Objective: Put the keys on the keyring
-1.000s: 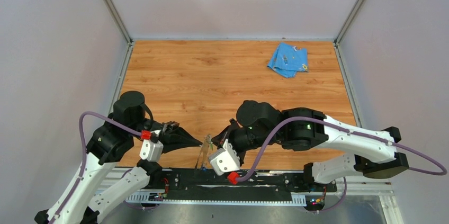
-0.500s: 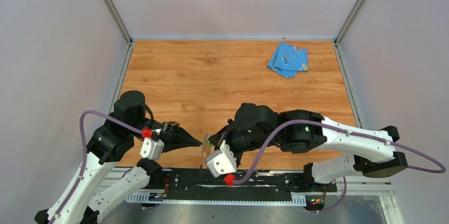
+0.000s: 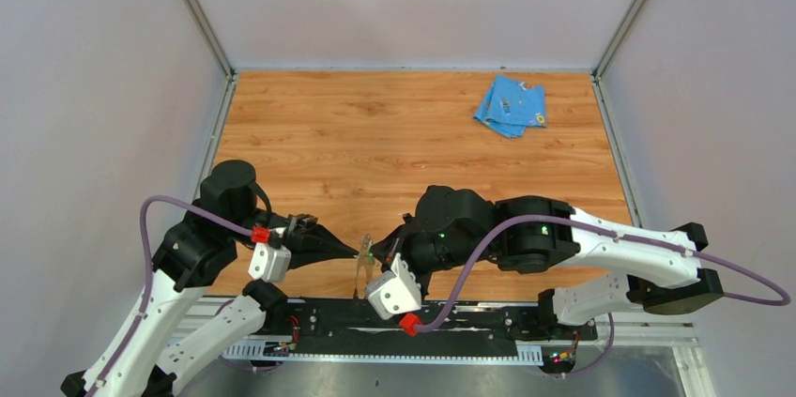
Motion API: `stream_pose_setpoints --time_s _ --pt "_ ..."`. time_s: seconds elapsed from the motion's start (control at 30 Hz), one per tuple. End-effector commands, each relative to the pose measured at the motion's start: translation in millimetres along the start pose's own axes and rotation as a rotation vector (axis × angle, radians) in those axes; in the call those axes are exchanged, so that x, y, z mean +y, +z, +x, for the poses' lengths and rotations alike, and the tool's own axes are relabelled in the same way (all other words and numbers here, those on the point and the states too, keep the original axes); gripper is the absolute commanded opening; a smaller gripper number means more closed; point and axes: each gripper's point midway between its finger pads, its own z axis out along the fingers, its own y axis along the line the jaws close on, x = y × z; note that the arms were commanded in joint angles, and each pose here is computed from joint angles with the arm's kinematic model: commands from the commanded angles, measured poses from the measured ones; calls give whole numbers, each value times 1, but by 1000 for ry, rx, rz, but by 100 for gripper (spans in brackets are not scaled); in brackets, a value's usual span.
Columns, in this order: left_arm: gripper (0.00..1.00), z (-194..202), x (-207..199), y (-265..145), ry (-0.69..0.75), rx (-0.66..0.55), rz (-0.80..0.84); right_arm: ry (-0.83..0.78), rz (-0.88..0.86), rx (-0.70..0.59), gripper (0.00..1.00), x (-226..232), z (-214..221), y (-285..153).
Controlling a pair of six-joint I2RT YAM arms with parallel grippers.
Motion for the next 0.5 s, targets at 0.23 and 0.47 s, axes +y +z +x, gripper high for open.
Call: stream_pose_setpoints --time_s 0.23,0.47 --pt "0 -9 3 0 10 -8 -3 -49 -25 -34 0 7 -14 -5" --pt "0 -8 3 -1 4 -6 -4 -63 -18 -36 0 4 -17 -2"
